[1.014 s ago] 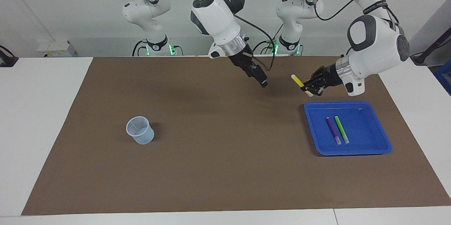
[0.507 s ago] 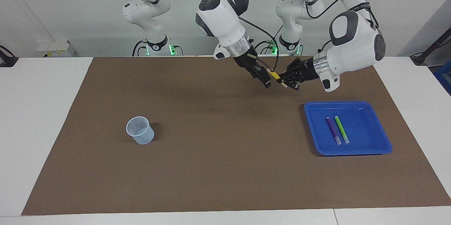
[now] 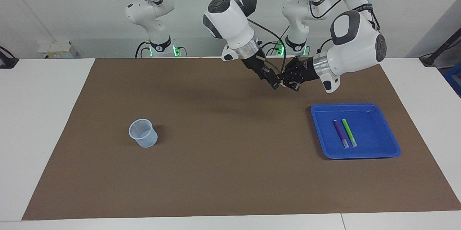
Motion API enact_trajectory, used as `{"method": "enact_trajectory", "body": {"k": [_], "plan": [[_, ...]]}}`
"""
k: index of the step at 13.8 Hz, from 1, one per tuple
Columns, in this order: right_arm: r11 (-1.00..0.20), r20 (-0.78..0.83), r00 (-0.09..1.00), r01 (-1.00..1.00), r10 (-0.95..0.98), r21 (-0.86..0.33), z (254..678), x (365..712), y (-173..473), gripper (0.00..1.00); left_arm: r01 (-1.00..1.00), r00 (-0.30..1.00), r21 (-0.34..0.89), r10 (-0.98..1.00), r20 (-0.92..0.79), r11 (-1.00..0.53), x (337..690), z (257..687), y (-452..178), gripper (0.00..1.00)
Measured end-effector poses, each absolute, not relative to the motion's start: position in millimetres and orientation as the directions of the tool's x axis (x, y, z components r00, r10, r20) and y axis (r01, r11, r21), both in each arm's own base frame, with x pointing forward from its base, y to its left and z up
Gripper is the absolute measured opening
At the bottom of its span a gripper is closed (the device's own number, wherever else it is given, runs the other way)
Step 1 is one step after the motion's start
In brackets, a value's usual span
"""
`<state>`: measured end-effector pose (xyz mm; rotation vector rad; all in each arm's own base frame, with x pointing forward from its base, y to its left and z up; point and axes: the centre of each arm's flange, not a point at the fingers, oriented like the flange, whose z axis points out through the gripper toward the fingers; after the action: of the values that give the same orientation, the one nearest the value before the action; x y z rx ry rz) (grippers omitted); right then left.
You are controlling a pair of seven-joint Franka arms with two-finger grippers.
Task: Transfer and insert pens with both arms
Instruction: 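Close the right gripper on the yellow pen held by the left gripper, then open the left gripper and draw it back from the yellow pen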
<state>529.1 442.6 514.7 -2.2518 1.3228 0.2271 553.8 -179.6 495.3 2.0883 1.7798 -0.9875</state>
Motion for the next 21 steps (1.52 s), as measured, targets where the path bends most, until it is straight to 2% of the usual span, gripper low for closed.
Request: {"method": "enact_trajectory", "body": {"k": [7, 9, 10, 11, 13, 14, 19, 20, 21], "plan": [[-0.395, -0.390, 0.513, -0.852, -0.765, -0.344, 516, 528, 443, 0.84, 0.949, -0.084, -0.295, 0.814, -0.574, -0.111, 553, 498, -207, 0.17], [-0.396, -0.389, 0.513, -0.851, -0.765, -0.344, 518, 530, 442, 0.61, 0.949, -0.094, -0.298, 0.814, -0.573, -0.101, 553, 499, -208, 0.17], [-0.404, -0.388, 0.516, -0.851, -0.764, -0.336, 517, 528, 442, 0.61, 0.949, -0.095, -0.298, 0.814, -0.573, -0.099, 553, 499, -208, 0.17], [-0.408, -0.387, 0.518, -0.850, -0.763, -0.334, 517, 529, 442, 0.52, 0.949, -0.096, -0.300, 0.814, -0.572, -0.099, 553, 498, -208, 0.17], [-0.431, -0.379, 0.530, -0.845, -0.759, -0.317, 516, 530, 437, 0.26, 0.949, -0.097, -0.300, 0.814, -0.572, -0.097, 553, 498, -208, 0.17], [-0.440, -0.377, 0.535, -0.842, -0.756, -0.314, 516, 529, 436, 0.18, 0.949, -0.095, -0.300, 0.815, -0.572, -0.100, 553, 498, -209, 0.17], [-0.441, -0.376, 0.536, -0.841, -0.756, -0.313, 520, 530, 433, 0.18, 0.950, -0.092, -0.295, 0.811, -0.577, -0.103, 552, 500, -211, 0.17], [-0.440, -0.375, 0.536, -0.841, -0.756, -0.315, 521, 531, 431, 0.18, 0.950, -0.092, -0.296, 0.811, -0.578, -0.103, 552, 500, -211, 0.24], [-0.442, -0.373, 0.541, -0.837, -0.754, -0.322, 524, 532, 429, 0.18, 0.950, -0.093, -0.296, 0.811, -0.577, -0.102, 552, 500, -210, 0.36]]}}
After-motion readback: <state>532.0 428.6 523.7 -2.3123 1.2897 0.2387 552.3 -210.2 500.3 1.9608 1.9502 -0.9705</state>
